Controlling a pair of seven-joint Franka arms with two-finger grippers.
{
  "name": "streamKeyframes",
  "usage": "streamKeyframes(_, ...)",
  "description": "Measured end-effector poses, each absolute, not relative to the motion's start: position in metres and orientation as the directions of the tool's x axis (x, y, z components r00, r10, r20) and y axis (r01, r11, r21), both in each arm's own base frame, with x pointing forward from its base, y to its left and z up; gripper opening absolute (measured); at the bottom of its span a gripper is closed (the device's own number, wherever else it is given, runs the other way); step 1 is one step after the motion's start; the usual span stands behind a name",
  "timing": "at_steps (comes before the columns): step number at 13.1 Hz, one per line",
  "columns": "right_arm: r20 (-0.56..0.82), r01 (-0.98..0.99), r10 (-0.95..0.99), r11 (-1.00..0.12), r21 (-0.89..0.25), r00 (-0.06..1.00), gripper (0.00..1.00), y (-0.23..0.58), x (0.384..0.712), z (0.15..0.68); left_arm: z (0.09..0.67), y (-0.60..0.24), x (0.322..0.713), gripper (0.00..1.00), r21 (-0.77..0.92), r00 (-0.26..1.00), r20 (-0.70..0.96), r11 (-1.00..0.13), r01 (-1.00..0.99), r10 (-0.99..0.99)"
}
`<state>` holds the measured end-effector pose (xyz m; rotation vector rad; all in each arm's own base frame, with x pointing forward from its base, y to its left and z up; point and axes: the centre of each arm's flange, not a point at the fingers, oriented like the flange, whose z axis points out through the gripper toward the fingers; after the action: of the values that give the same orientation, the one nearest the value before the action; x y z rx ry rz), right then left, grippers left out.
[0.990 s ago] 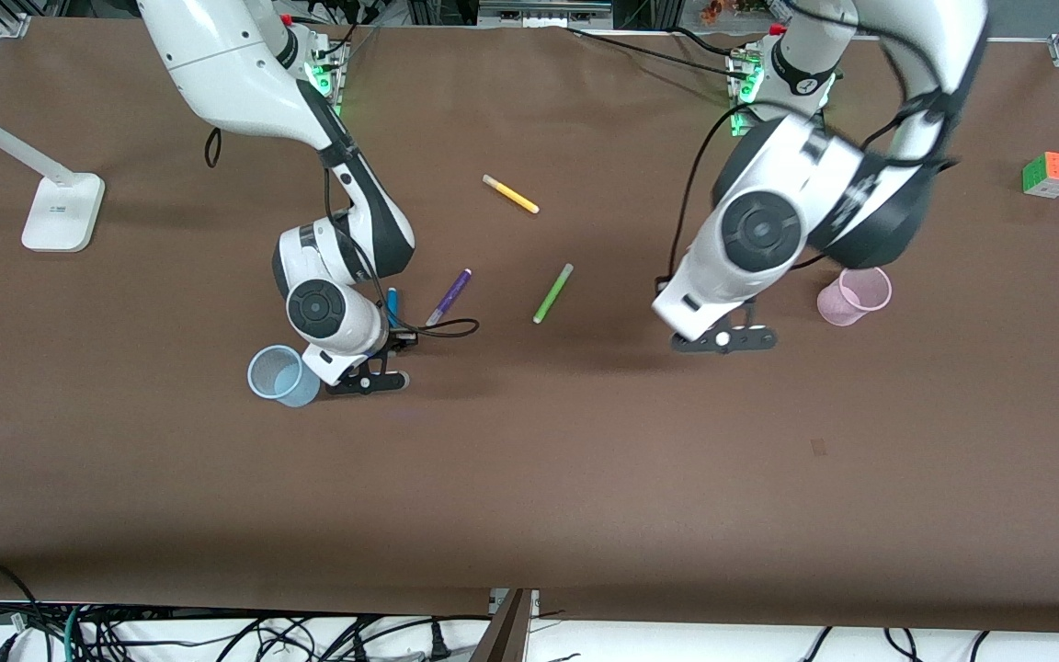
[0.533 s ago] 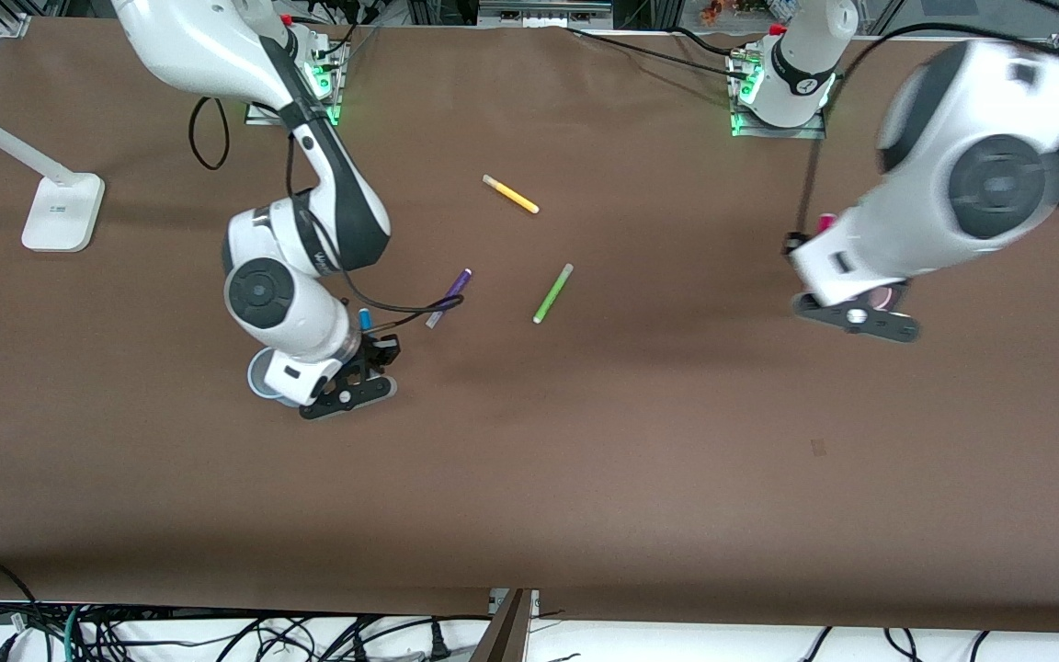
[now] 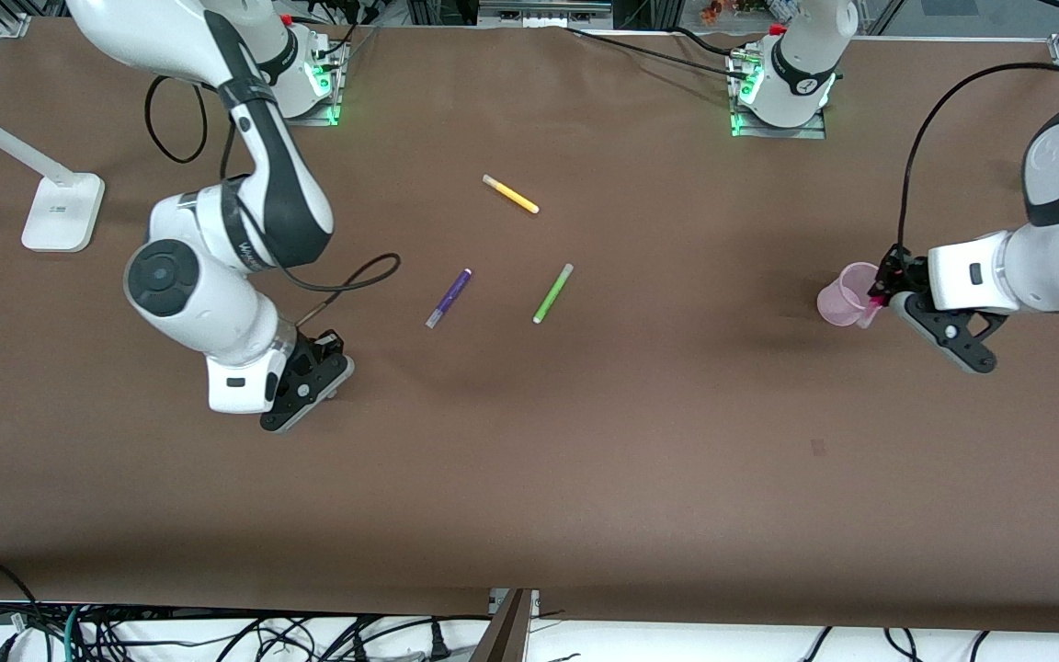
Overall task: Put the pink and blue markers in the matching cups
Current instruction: 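Carry the blue marker to the blue cup while the left gripper carries pink, then open both grippers to drop the markers into the cups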
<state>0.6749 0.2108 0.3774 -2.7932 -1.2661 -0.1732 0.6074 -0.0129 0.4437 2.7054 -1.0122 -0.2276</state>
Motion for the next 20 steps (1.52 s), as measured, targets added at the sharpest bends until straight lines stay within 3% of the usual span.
streamKeyframes(4,0.229,0.871,0.841,-0.48,-0.1,0.49,0.17,0.166,0.683,0.379,0.363,0.047,0.575,0.18,0.313,0.649,0.117,-0.592,-0.743,-0.752)
streamKeyframes(9,0.376,0.945,0.867,-0.295,-0.14,0.327,0.17,0.126,0.687,0.375,0.324,0.09,0.547,0.18,0.32,0.558,0.273,-0.473,-0.821,-0.784)
streamKeyframes(18,0.597,0.982,0.784,-0.085,-0.169,0.17,0.17,0.061,0.684,0.331,0.26,0.13,0.5,0.18,0.393,0.585,0.387,-0.447,-0.804,-0.712)
streamKeyframes(20,0.61,0.983,0.778,-0.057,-0.173,0.152,0.17,0.06,0.682,0.324,0.254,0.129,0.499,0.35,0.401,0.582,0.391,-0.438,-0.805,-0.713)
